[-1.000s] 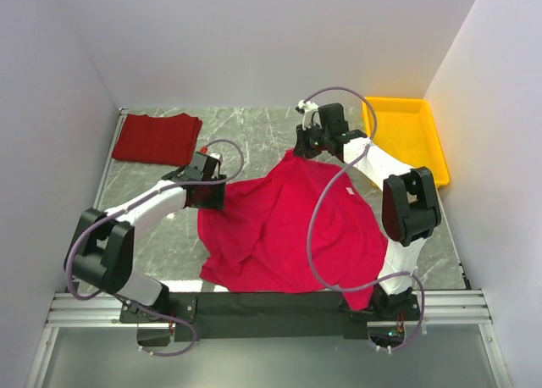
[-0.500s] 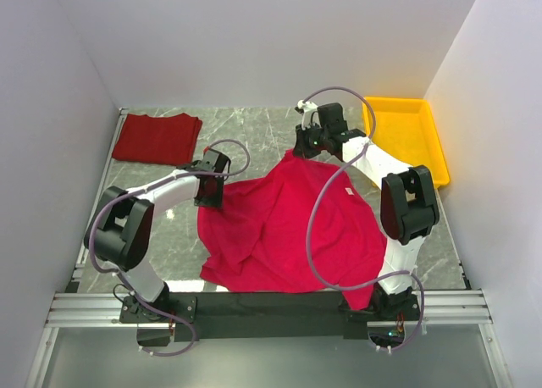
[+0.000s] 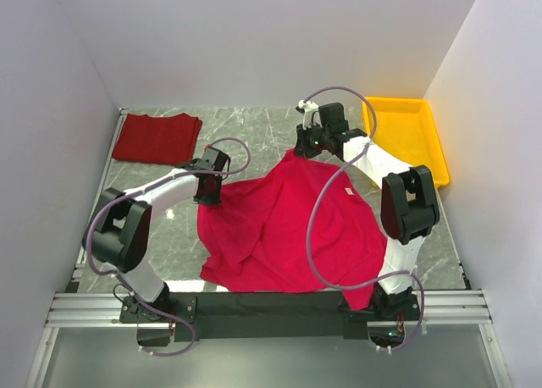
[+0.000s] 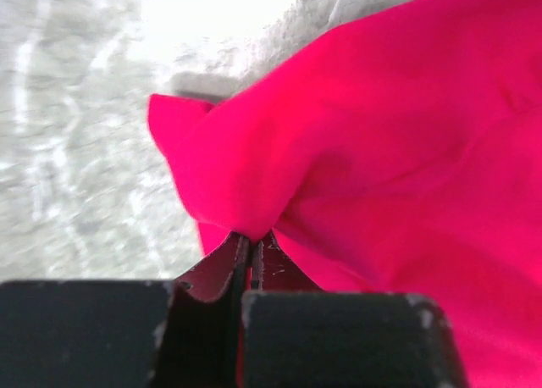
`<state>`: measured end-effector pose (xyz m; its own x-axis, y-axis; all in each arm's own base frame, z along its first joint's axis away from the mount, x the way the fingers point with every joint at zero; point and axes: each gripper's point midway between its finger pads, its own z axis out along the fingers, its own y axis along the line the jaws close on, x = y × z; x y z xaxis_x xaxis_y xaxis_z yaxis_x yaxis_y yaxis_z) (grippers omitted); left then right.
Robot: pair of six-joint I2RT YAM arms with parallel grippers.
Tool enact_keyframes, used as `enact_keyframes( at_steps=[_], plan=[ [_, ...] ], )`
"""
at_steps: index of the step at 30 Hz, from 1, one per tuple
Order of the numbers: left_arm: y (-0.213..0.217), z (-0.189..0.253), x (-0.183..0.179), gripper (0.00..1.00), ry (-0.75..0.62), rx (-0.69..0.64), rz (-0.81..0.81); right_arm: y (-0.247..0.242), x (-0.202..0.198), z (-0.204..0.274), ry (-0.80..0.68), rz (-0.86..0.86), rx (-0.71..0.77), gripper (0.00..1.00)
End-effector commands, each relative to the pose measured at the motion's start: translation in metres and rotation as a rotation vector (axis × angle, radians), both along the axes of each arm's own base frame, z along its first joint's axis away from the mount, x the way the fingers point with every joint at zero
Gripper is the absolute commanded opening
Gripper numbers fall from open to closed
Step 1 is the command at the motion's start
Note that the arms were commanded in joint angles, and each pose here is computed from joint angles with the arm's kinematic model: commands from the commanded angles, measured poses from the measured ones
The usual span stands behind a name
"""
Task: Fold and stack the t-shirts
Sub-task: Flatten the tshirt out
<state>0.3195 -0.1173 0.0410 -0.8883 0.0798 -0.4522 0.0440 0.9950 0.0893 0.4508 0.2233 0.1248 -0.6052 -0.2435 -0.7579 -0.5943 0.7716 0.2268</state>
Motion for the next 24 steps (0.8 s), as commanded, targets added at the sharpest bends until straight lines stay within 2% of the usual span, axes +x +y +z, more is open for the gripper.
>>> enact_keyframes(
  at_steps=[1,6,9,16,18,20,24],
  plan=[
    [-0.001,0.059,0.012,0.01,-0.145,-0.025,-0.035,0.002,0.01,0.043,-0.117,0.046,0.024,0.0],
    [0.023,0.113,0.007,0.01,-0.283,-0.074,0.024,0.006,-0.007,0.063,-0.186,0.175,0.028,0.0],
    [0.041,0.124,0.001,0.01,-0.301,-0.117,0.076,0.007,-0.017,0.073,-0.223,0.224,0.036,0.0],
    [0.045,0.106,-0.015,0.01,-0.211,-0.166,0.086,0.019,-0.065,0.085,-0.248,0.445,0.08,0.0],
    [0.044,0.099,-0.016,0.01,-0.193,-0.174,0.091,0.029,-0.093,0.084,-0.229,0.535,0.078,0.0],
    [0.04,0.095,-0.015,0.01,-0.181,-0.194,0.089,0.043,-0.131,0.071,-0.225,0.664,0.013,0.0],
    [0.034,0.094,-0.012,0.01,-0.173,-0.221,0.082,0.059,-0.193,0.03,-0.174,0.801,-0.13,0.0]
  ],
)
